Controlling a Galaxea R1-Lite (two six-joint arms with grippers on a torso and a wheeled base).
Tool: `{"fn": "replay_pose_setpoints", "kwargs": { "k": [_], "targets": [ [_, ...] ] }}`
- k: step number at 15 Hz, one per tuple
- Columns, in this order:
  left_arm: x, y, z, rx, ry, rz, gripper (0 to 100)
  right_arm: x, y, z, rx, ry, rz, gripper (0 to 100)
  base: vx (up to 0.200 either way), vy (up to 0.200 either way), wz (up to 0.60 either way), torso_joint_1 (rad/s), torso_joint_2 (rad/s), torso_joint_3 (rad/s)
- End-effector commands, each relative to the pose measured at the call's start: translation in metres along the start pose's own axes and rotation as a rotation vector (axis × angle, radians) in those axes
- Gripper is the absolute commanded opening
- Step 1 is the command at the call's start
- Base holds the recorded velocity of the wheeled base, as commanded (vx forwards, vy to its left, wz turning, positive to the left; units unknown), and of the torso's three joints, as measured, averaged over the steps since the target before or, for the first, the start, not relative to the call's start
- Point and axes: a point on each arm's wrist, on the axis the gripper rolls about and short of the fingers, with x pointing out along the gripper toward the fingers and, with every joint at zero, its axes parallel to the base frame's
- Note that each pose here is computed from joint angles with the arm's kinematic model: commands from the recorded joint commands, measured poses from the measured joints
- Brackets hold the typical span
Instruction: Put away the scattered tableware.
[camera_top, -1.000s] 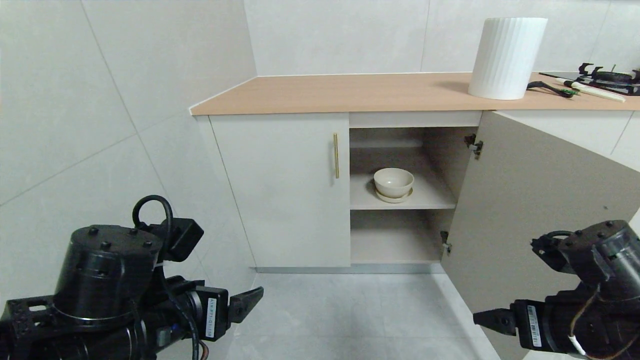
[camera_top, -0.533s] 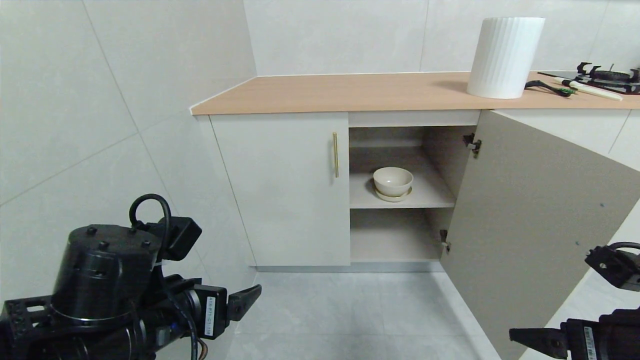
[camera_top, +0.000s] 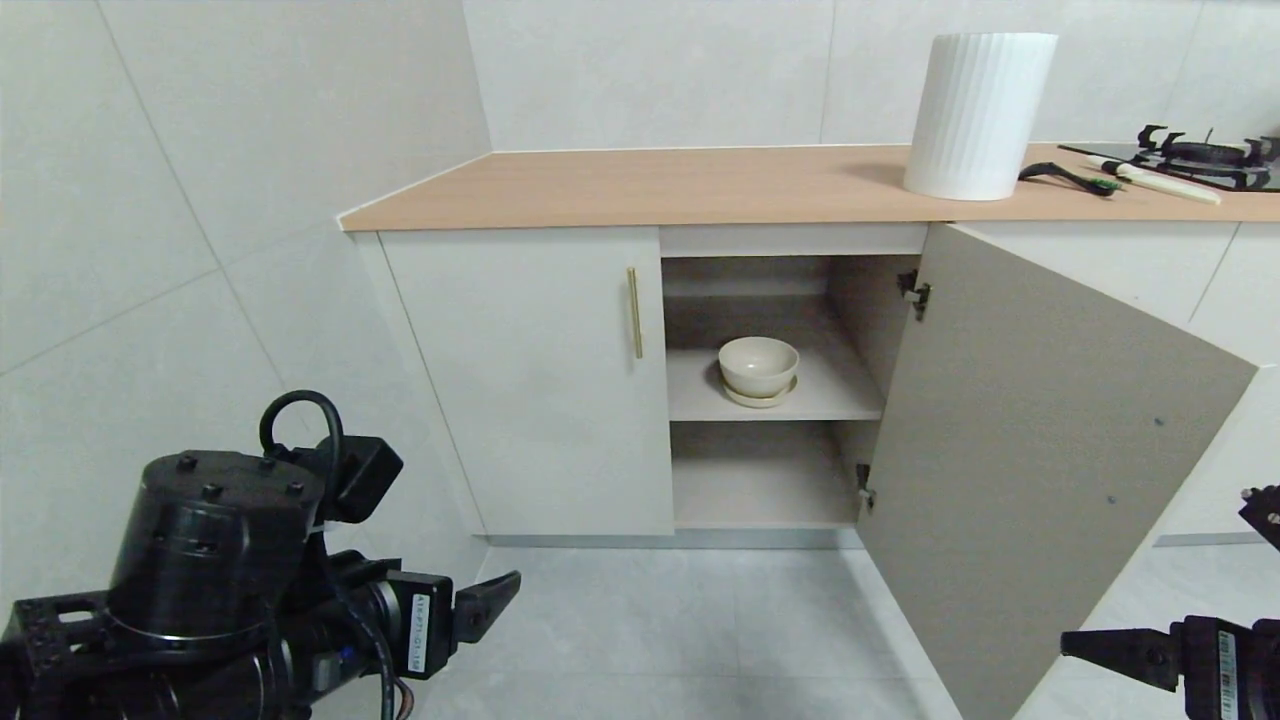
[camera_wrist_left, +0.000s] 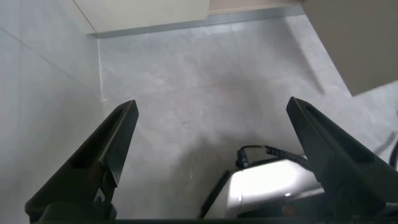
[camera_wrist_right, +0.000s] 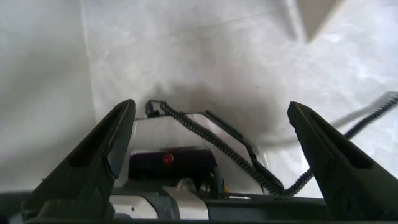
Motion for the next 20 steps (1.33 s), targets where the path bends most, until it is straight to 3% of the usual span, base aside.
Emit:
{"fn": "replay_pose_setpoints", "kwargs": {
  "k": [1,5,9,13,18,20],
  "targets": [
    [0.000,0.000,0.000,0.000,0.000,0.000,100,0.002,-0.005,0.004,0.037,-0.012,-0.035,100,0.000,-0.200,0.00,0.007,0.00,0.007],
    [0.000,0.000,0.000,-0.001,0.001,0.001,100,0.007,-0.016,0.014,0.113,-0.031,-0.108,100,0.000,-0.200,0.00,0.004,0.00,0.005],
    [0.000,0.000,0.001,-0.004,-0.003,0.000,100,0.024,-0.032,0.044,0.223,-0.057,-0.240,100,0.000,-0.200,0.00,0.002,0.00,0.004],
    [0.000,0.003,0.004,-0.022,-0.016,0.012,100,0.053,-0.051,0.084,0.302,-0.113,-0.323,100,0.000,0.000,0.00,0.000,0.00,0.000],
    [0.000,0.008,0.007,-0.044,-0.028,0.029,100,0.095,-0.046,0.109,0.278,-0.072,-0.312,100,0.000,0.000,0.00,0.000,0.00,0.000],
    [-0.001,0.014,0.011,-0.066,-0.055,0.044,100,0.118,-0.041,0.124,0.266,-0.058,-0.306,100,0.000,0.000,0.00,0.000,0.00,0.000]
  ]
}}
